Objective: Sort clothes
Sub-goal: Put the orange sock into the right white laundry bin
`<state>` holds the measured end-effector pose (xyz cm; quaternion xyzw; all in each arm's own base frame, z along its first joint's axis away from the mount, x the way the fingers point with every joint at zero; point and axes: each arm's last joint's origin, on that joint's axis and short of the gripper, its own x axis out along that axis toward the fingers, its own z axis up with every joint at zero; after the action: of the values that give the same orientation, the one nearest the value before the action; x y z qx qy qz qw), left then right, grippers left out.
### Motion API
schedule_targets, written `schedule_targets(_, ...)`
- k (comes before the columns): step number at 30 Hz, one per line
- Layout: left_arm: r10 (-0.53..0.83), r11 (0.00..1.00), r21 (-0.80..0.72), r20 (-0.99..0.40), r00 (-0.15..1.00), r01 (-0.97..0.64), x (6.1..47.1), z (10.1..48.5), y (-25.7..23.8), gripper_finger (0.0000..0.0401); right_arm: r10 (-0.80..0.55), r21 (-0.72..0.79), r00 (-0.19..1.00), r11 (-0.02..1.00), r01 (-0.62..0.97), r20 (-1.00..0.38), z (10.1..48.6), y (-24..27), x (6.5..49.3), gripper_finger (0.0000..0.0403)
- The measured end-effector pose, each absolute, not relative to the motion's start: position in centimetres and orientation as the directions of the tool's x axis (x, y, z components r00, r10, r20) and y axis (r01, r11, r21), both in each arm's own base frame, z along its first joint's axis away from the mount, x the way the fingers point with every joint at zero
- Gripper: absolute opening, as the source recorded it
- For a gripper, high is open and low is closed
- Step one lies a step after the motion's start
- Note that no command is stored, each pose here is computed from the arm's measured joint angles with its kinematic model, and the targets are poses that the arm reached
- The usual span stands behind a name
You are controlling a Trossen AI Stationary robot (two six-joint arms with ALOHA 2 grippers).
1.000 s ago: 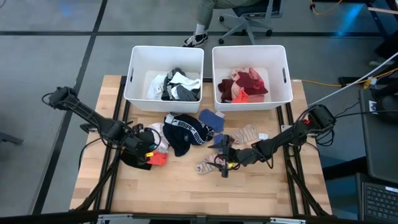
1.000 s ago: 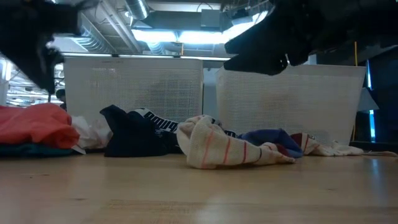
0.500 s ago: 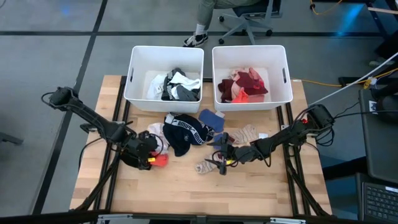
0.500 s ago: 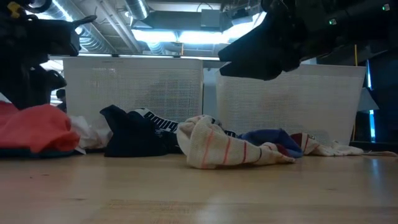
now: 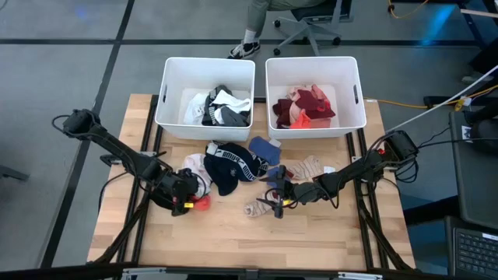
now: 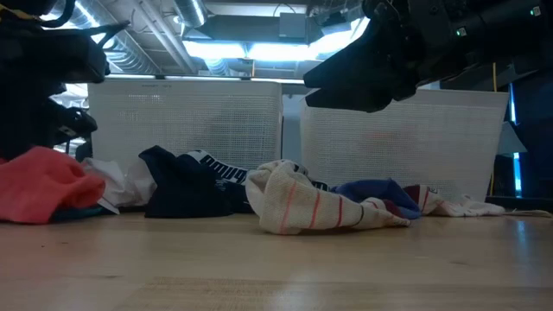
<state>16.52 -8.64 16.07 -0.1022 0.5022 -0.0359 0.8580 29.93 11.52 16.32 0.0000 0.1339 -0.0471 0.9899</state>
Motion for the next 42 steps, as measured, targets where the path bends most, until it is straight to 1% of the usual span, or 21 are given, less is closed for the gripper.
schedule_targets(2, -0.172, 0.977, -0.211, -0.847, 0.502, -0.022, 16.6, 16.1, -8.7, 0.0024, -0.093, -0.013, 0.96, 0.996, 0.093, -0.265, 16.3, 11.5, 29.9, 0.0335)
schedule_targets(4, -0.191, 0.975, -0.221, -0.832, 0.52, 0.005, 16.9, 16.4, -8.9, 0.0007, -0.093, -0.012, 0.96, 0.996, 0.094, -0.264, 16.3, 11.5, 29.9, 0.0335)
schedule_targets(9, -0.194, 0.979, -0.19, -0.777, 0.599, 0.07, 18.3, 18.9, -9.2, 0.001, -0.082, -0.01, 0.965, 0.997, 0.082, -0.25, 16.6, 11.6, 30.1, 0.0335)
schedule_targets(12, -0.142, 0.99, -0.115, -0.727, 0.671, 0.085, 19.3, 20.8, -9.1, 0.0003, -0.08, -0.019, 0.968, 0.997, 0.078, -0.236, 17.0, 11.6, 30.4, 0.0335)
schedule_targets(15, -0.097, 0.995, -0.045, -0.677, 0.73, 0.09, 20.1, 22.2, -8.8, 0.0007, -0.042, -0.01, 0.974, 0.999, 0.041, -0.222, 17.7, 11.3, 31.1, 0.0335)
schedule_targets(20, -0.08, 0.991, 0.04, -0.576, 0.814, 0.125, 21.3, 23.4, -8.3, 0.0003, -0.013, 0.002, 0.982, 1.0, 0.014, -0.186, 18.9, 10.5, 32.5, 0.0335)
schedule_targets(22, -0.071, 0.989, 0.066, -0.551, 0.832, 0.129, 21.7, 23.5, -8.1, 0.0004, -0.021, 0.002, 0.984, 1.0, 0.022, -0.179, 19.1, 10.2, 33.2, 0.0335)
schedule_targets(29, -0.047, 0.985, 0.122, -0.506, 0.861, 0.125, 23.2, 23.2, -7.6, 0.0007, 0.045, 0.004, 0.985, 0.999, -0.045, -0.165, 19.2, 10.1, 36.3, 0.0335)
schedule_targets(35, -0.044, 0.983, 0.135, -0.481, 0.876, 0.123, 23.6, 23.3, -7.5, 0.0007, 0.029, -0.008, 0.984, 0.999, -0.031, -0.176, 18.3, 10.3, 38.4, 0.0334)
schedule_targets(37, -0.044, 0.983, 0.135, -0.481, 0.875, 0.124, 23.6, 23.3, -7.5, 0.0007, 0.029, -0.025, 0.984, 0.999, -0.034, -0.176, 18.2, 10.4, 38.7, 0.0322)
schedule_targets(38, -0.044, 0.983, 0.135, -0.482, 0.875, 0.124, 23.6, 23.3, -7.5, 0.0007, 0.029, -0.027, 0.984, 0.999, -0.034, -0.173, 18.2, 10.4, 38.8, 0.0309)
schedule_targets(40, -0.044, 0.983, 0.134, -0.482, 0.875, 0.123, 23.6, 23.3, -7.5, 0.0007, 0.028, -0.024, 0.986, 0.999, -0.032, -0.162, 18.5, 10.5, 38.9, 0.0269)
schedule_targets(42, -0.044, 0.984, 0.13, -0.483, 0.875, 0.121, 23.6, 23.3, -7.5, 0.0007, 0.027, -0.026, 0.987, 0.999, -0.031, -0.161, 18.5, 10.5, 39.0, 0.0212)
